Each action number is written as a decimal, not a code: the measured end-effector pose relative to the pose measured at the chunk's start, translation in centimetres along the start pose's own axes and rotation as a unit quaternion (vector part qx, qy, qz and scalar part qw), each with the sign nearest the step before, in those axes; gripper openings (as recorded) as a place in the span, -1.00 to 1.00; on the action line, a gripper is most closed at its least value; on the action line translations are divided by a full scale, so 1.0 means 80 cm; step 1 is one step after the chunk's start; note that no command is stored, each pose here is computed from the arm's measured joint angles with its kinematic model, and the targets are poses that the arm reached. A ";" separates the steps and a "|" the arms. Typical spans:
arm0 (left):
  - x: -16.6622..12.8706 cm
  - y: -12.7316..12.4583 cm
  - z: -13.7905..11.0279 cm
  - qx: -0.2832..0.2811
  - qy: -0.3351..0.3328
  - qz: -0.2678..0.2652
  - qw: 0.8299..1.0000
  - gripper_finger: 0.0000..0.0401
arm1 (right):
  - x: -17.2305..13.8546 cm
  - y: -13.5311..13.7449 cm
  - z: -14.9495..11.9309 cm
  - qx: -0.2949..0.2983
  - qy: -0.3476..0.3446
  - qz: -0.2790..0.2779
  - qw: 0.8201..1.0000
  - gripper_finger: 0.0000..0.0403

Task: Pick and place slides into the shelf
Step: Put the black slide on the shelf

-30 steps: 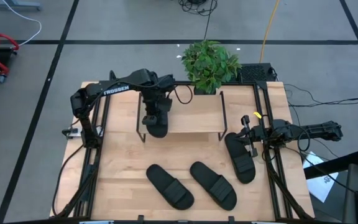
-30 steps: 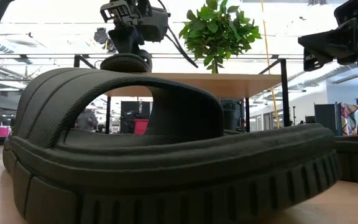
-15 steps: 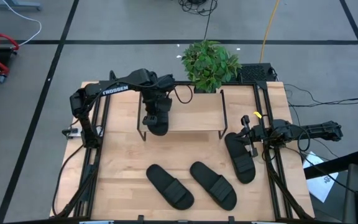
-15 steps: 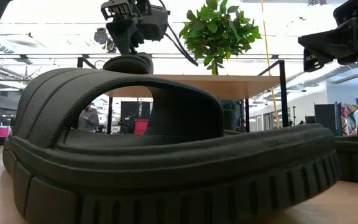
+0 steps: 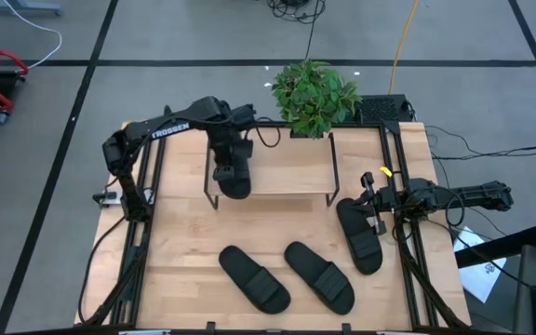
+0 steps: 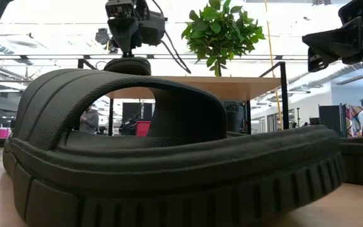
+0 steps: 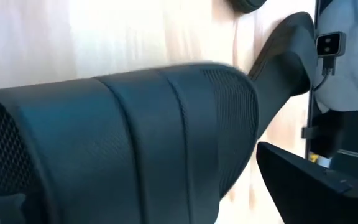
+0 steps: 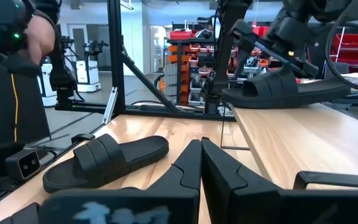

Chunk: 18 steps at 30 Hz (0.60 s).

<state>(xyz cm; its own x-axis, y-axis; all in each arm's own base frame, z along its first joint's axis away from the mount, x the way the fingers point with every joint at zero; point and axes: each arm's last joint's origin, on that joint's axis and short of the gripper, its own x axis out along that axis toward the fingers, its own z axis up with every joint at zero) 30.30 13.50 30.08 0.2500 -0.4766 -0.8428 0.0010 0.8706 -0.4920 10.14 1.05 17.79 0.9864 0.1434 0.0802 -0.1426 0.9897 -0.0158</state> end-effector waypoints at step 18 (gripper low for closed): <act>-0.017 0.019 -0.007 0.027 -0.044 -0.036 0.998 0.64 | 0.000 0.000 0.001 0.000 -0.003 0.000 1.000 -1.00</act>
<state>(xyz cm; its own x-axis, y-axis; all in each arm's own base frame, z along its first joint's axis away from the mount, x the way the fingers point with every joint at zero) 29.40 15.37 30.36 0.3307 -0.5283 -0.7820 0.0734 0.8405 -0.5368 10.13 1.05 17.85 0.9859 0.1430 0.0870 -0.1422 0.9897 -0.0162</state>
